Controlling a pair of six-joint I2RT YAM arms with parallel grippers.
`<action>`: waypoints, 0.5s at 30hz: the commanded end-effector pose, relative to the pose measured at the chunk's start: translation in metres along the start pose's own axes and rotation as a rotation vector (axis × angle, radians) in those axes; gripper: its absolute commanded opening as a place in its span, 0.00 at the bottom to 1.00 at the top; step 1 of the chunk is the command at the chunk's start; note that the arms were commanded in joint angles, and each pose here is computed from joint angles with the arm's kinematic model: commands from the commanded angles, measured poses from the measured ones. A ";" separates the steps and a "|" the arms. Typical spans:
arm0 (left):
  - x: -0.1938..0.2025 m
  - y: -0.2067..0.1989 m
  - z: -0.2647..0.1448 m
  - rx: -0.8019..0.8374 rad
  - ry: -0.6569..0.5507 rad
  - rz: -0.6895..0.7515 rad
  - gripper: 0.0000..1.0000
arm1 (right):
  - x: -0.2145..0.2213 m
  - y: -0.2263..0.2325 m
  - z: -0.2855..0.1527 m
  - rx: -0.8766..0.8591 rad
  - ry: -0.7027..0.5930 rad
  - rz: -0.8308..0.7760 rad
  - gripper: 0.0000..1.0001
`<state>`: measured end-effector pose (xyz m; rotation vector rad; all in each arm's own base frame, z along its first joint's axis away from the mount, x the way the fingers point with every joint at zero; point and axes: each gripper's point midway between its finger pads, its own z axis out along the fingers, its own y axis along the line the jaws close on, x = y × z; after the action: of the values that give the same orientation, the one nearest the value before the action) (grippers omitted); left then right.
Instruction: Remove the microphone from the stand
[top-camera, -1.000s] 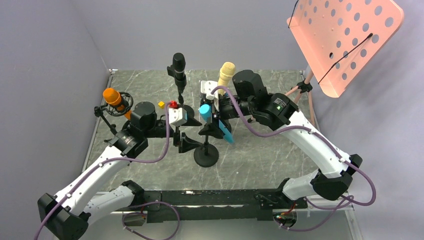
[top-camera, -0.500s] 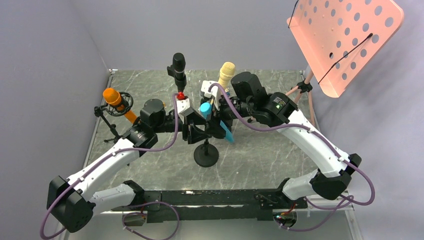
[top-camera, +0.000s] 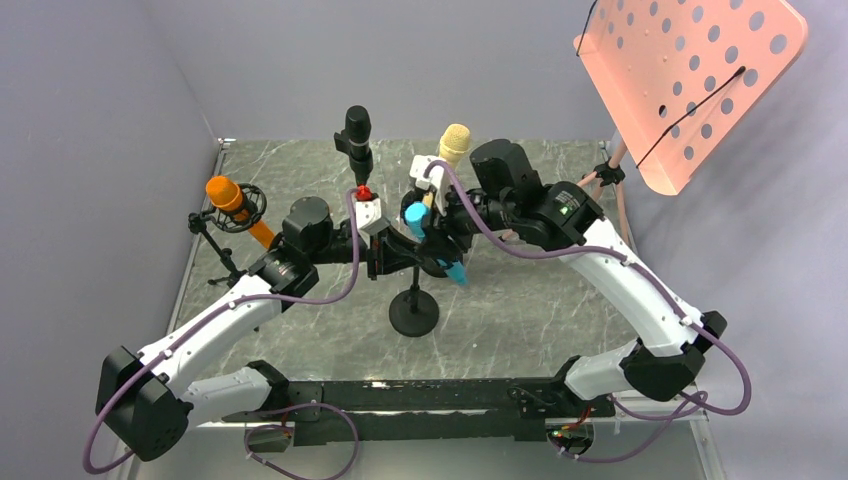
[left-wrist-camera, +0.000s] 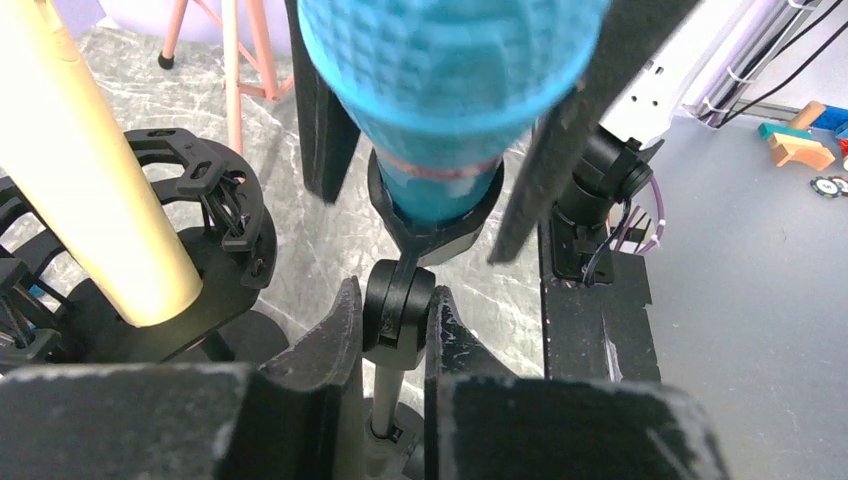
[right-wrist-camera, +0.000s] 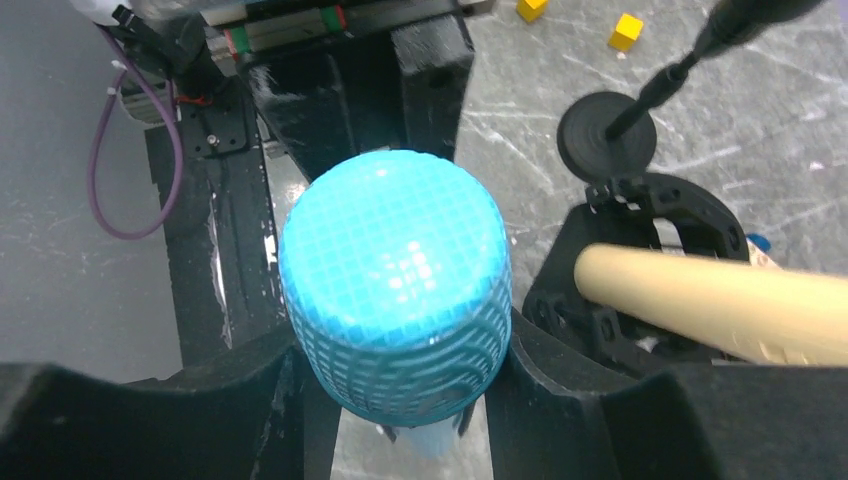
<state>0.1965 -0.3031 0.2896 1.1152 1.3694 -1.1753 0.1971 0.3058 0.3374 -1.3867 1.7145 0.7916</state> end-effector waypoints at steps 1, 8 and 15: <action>0.006 -0.007 -0.002 0.027 0.017 -0.013 0.00 | -0.038 -0.023 -0.059 0.148 -0.101 -0.032 0.00; 0.021 -0.005 -0.003 0.022 0.065 0.001 0.00 | -0.105 -0.042 -0.150 0.348 -0.265 -0.113 0.00; 0.025 -0.008 -0.005 0.026 0.083 -0.015 0.00 | -0.071 -0.038 -0.186 0.454 -0.218 -0.105 0.00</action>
<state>0.2002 -0.3015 0.2880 1.1391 1.3432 -1.1157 0.2133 0.2005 0.5058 -1.0433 1.4853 0.5290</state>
